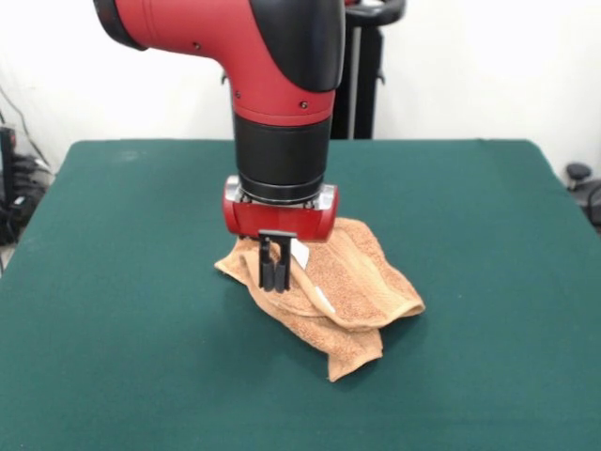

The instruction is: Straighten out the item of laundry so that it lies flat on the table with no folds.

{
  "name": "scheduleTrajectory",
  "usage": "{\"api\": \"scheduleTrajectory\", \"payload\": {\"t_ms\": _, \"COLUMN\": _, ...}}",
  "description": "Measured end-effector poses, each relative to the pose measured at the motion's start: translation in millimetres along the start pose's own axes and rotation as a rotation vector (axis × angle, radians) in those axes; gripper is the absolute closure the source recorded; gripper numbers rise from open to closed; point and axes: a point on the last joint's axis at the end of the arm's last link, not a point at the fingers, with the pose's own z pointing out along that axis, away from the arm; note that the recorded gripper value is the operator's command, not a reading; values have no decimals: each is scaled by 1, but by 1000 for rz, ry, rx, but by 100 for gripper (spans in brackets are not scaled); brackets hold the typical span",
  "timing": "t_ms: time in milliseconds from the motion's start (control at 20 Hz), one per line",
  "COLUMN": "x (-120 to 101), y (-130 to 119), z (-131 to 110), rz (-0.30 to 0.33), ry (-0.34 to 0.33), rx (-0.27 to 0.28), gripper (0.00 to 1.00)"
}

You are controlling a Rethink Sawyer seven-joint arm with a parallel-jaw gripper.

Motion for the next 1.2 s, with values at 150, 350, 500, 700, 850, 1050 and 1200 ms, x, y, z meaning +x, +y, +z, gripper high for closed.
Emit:
{"api": "scheduleTrajectory", "payload": {"t_ms": 150, "x": 0, "y": 0, "z": 0, "rz": 0, "ry": 0, "rx": 0, "gripper": 100}}
{"api": "scheduleTrajectory", "payload": {"t_ms": 350, "x": 0, "y": 0, "z": 0, "rz": 1, "ry": 0, "rx": 0, "gripper": 100}}
{"api": "scheduleTrajectory", "payload": {"t_ms": 500, "x": 0, "y": -1, "z": 0, "rz": 2, "ry": 0, "rx": 0, "gripper": 100}}
{"api": "scheduleTrajectory", "payload": {"t_ms": 700, "x": -1, "y": -1, "z": -1, "rz": 2, "ry": -2, "rx": 0, "gripper": 100}}
{"api": "scheduleTrajectory", "payload": {"t_ms": 850, "x": -2, "y": -1, "z": -3, "rz": 2, "ry": -5, "rx": 1, "gripper": 100}}
{"api": "scheduleTrajectory", "payload": {"t_ms": 1050, "x": -2, "y": -1, "z": -3, "rz": 1, "ry": -6, "rx": 1, "gripper": 100}}
{"api": "scheduleTrajectory", "payload": {"t_ms": 1200, "x": -2, "y": 0, "z": -4, "rz": 0, "ry": -5, "rx": 0, "gripper": 100}}
